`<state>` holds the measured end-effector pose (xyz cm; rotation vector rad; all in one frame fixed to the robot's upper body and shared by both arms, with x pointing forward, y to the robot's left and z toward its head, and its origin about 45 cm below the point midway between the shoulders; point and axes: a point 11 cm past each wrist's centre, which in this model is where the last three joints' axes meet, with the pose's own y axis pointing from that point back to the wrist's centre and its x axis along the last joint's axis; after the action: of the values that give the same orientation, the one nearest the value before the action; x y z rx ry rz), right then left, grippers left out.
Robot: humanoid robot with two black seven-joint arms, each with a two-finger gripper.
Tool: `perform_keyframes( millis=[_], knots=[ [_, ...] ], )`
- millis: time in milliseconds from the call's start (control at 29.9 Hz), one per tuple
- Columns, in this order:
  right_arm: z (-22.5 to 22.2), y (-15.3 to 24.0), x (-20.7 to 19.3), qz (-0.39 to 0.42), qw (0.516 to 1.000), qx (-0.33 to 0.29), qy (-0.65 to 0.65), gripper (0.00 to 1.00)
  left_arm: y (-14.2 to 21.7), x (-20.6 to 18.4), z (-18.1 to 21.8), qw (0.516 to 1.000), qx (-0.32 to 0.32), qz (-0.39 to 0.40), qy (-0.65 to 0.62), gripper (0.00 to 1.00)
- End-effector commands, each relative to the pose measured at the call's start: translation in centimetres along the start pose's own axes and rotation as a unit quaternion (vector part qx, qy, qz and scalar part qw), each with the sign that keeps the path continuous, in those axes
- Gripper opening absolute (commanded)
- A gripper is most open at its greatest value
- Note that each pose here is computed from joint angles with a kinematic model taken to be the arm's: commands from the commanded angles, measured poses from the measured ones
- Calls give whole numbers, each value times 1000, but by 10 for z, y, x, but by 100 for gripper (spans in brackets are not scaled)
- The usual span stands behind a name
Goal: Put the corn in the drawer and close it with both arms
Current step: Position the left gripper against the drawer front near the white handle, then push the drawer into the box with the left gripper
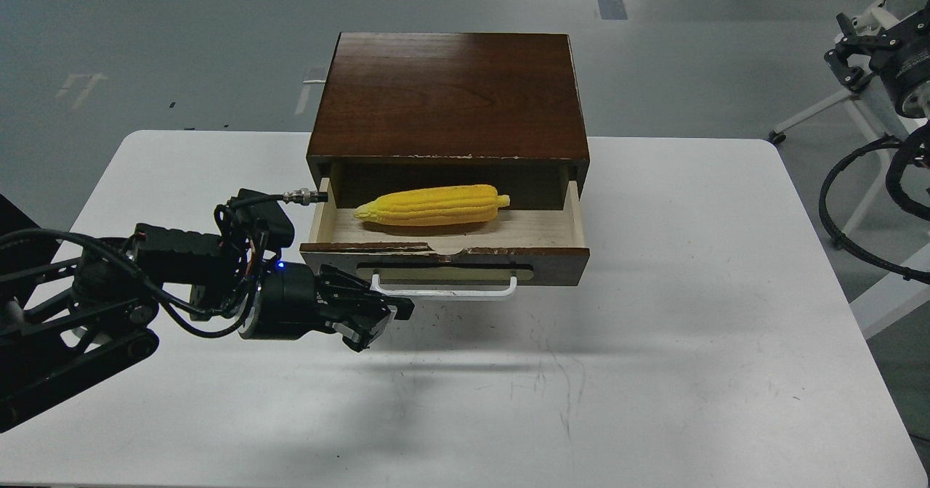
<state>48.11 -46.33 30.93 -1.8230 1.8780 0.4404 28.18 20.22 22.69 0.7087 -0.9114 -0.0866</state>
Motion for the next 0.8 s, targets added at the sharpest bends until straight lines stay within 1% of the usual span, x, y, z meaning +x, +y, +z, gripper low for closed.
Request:
perform_keyframes(
  millis=[0, 267, 768],
  knots=[
    [1, 0, 0, 0, 1000, 0, -1, 100, 0, -2, -5, 1000, 6, -1, 5, 0],
    [1, -1, -1, -1, 1000, 0, -1, 100, -6, 2, -4, 1000, 3, 4, 6, 0],
    [1, -1, -1, -1, 1000, 0, -1, 100, 3, 13, -30, 999, 34, 17, 26, 0]
  ],
)
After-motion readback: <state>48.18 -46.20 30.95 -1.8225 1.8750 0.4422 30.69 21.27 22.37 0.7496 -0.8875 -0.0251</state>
